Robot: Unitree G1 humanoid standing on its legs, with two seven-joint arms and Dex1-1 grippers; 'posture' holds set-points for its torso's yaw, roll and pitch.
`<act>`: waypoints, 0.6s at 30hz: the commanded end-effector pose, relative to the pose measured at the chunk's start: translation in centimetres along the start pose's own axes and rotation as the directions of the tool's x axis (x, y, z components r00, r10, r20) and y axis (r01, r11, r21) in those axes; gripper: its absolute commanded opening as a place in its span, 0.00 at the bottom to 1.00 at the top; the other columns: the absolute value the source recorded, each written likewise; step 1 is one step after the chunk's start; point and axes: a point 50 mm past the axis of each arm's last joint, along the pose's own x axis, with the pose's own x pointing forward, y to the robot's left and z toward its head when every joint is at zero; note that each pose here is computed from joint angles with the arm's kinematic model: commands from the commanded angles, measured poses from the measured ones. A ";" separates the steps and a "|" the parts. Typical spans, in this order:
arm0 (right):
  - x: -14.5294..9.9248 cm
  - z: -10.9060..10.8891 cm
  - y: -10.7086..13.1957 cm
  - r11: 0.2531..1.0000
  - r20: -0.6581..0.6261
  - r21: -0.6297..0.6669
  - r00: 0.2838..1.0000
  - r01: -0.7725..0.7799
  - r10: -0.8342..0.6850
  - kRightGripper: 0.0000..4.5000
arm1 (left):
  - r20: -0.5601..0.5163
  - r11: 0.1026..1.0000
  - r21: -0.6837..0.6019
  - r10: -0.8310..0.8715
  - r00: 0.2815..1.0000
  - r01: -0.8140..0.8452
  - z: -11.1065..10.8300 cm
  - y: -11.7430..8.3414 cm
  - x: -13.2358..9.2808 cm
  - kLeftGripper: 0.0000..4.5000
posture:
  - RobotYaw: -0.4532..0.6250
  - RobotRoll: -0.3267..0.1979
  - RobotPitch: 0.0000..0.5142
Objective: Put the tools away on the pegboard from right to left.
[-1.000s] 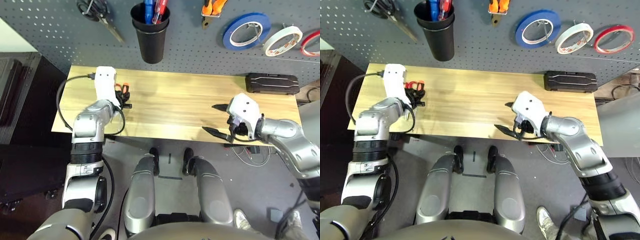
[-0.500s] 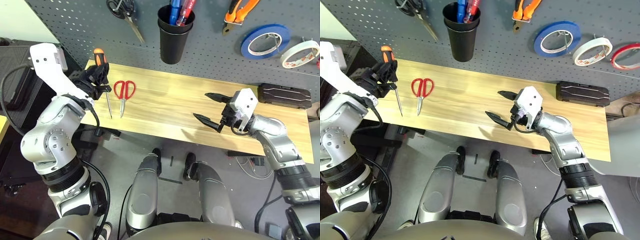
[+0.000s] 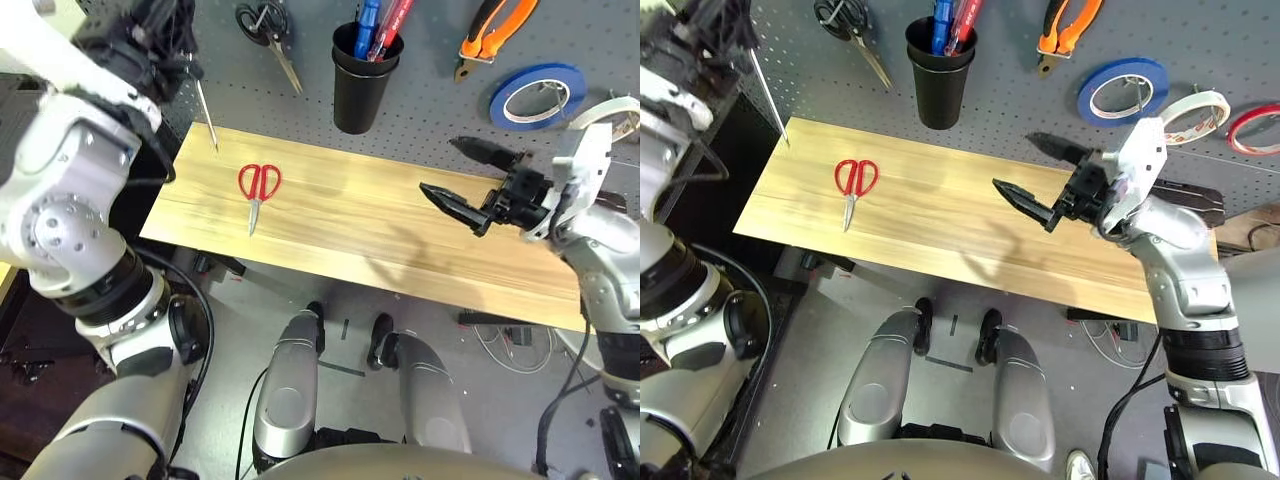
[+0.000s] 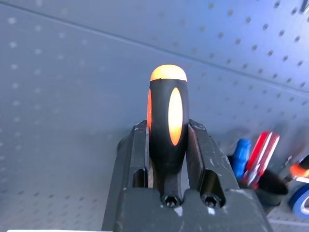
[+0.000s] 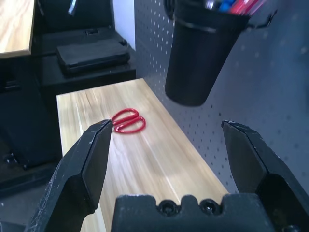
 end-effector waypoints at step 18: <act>-0.4 1.2 -1.8 0.993 -0.021 0.022 0.993 0.113 -0.113 1.00 | 0.333 0.990 -0.127 -0.020 0.943 0.065 0.5 -3.6 6.5 0.22 | 0.54 0.62 0.47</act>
